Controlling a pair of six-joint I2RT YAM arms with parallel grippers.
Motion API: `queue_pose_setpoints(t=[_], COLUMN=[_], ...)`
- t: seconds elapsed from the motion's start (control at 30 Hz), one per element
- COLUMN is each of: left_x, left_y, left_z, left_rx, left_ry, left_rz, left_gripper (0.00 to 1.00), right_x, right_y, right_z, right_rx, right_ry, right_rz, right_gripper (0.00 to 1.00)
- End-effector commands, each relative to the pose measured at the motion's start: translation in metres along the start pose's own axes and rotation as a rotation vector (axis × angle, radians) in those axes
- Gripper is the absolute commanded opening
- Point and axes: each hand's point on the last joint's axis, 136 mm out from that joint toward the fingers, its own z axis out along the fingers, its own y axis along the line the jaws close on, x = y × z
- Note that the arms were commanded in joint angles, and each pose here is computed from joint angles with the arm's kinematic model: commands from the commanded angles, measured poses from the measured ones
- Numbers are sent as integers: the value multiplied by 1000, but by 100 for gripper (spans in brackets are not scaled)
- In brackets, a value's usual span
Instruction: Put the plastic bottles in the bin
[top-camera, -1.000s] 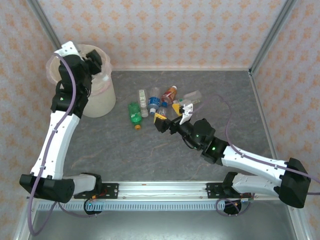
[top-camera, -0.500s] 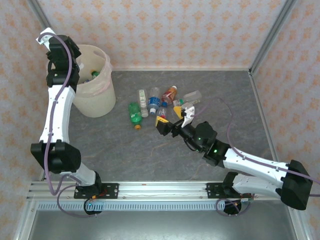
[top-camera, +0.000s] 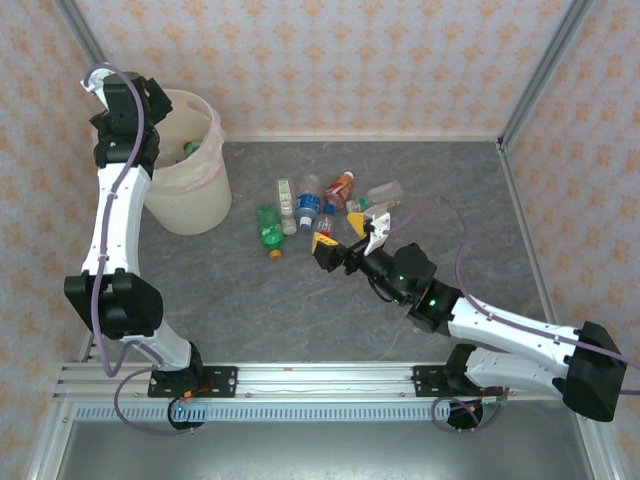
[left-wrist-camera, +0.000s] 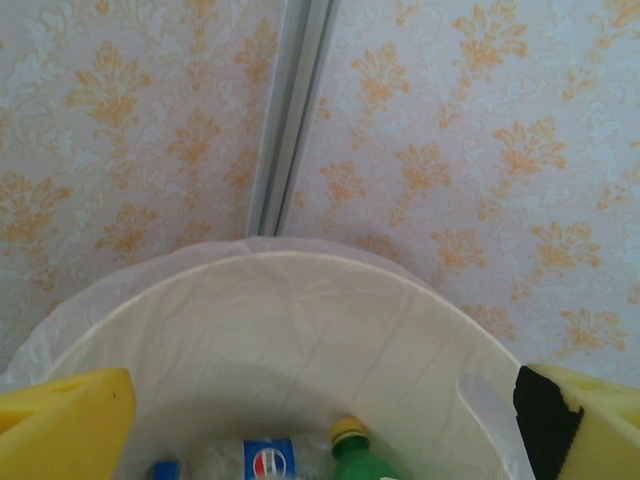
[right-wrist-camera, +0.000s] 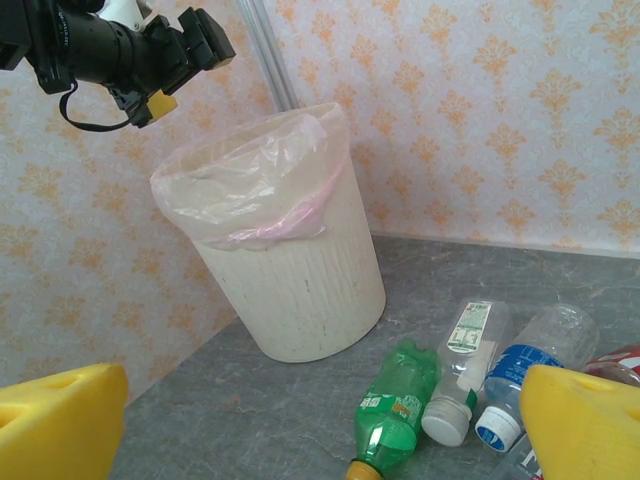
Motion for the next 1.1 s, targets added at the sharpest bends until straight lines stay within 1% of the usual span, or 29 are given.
queue_pose_setpoints(t=[0.0,0.1,0.23,0.33,0.47,0.6,0.63,0.67,0.73,0.87,0.93,1.0,1.07], left_x=[-8,2,22,39,72,122,137,148,179,235,267,297,319], left_y=[-6,-15,-27,-46,-71,-91,-93,-94,-98,-100,-99,-92,-84], left_z=[-26,-40,-61,-81,-106,-129,-134,-137,-145,-159,-163,-163,-160], left_rx=[75,128,159,218,307,378,386,390,407,423,427,400,376], left_ry=[11,33,50,68,121,217,244,270,322,406,466,527,562], left_rz=[-43,-74,-98,-91,-83,-76,-59,-81,-71,-58,-42,-23,-12], left_gripper=[99,99,94,93,91,90,89,89,87,87,87,87,87], right_x=[-7,-6,-6,-3,0,1,1,1,1,7,11,14,17], right_y=[-2,-8,-21,-37,-46,-56,-59,-61,-64,-67,-68,-63,-55], right_z=[-5,-4,-3,0,-3,-10,-12,-14,-19,-23,-22,-20,-17], right_rx=[-1,28,97,170,194,239,256,264,268,272,268,240,189], right_ry=[-35,-41,-47,-38,-39,-45,-50,-52,-67,-67,-57,-40,-16], right_rz=[18,22,25,39,51,48,49,51,55,61,63,66,69], right_gripper=[100,100,100,100,100,100,100,100,100,100,100,100,100])
